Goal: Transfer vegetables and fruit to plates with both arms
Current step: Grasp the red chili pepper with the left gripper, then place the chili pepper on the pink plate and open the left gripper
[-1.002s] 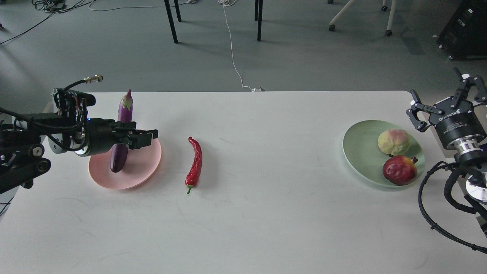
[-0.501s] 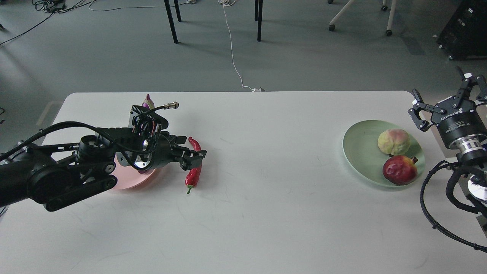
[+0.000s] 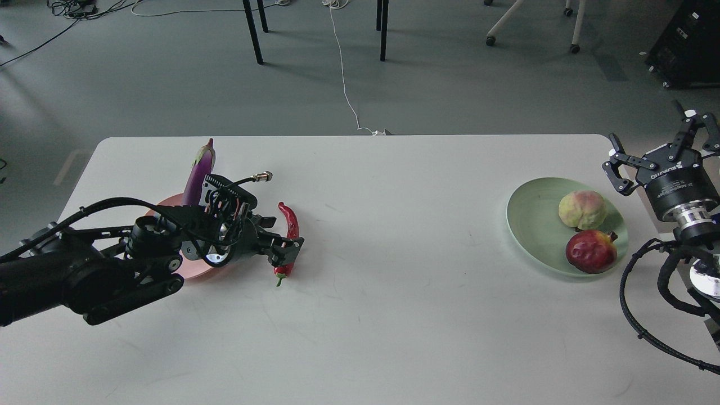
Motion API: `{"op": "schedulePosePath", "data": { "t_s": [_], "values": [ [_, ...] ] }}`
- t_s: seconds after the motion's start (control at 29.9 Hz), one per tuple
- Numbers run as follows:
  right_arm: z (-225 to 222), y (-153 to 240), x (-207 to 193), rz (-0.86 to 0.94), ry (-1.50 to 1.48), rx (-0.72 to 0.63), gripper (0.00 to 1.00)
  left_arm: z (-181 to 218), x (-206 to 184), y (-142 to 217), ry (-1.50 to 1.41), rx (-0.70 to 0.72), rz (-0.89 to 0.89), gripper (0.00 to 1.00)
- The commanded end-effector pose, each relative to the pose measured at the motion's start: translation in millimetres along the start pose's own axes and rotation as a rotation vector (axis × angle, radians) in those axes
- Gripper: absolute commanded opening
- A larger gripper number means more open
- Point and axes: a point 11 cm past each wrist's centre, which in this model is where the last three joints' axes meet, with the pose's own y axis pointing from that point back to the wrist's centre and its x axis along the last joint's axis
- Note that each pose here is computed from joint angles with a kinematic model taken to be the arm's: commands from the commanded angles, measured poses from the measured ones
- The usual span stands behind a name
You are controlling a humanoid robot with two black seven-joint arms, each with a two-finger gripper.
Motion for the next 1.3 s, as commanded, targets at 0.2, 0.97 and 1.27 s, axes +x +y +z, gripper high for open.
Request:
{"op": "schedulePosePath", "data": {
  "t_s": [0.2,0.97,1.27],
  "values": [
    [-0.3,1.6,4.3,0.013,0.006,-0.001,0.99,2.2,-10.5,-3.9,-0.074,0.006,-0.043,0.4],
    [-2.2,1.2,9.4,0.028,0.019,0.002,0.99,-100.5,-16.0,139.6,-0.049,0.226,-0.054,0.13],
    [-1.3,0.7,8.7,0.026,0.019,-0.001,0.99,-139.7,-50.9,144.3,0.037,0.335,-0.065,0.17]
  ]
}}
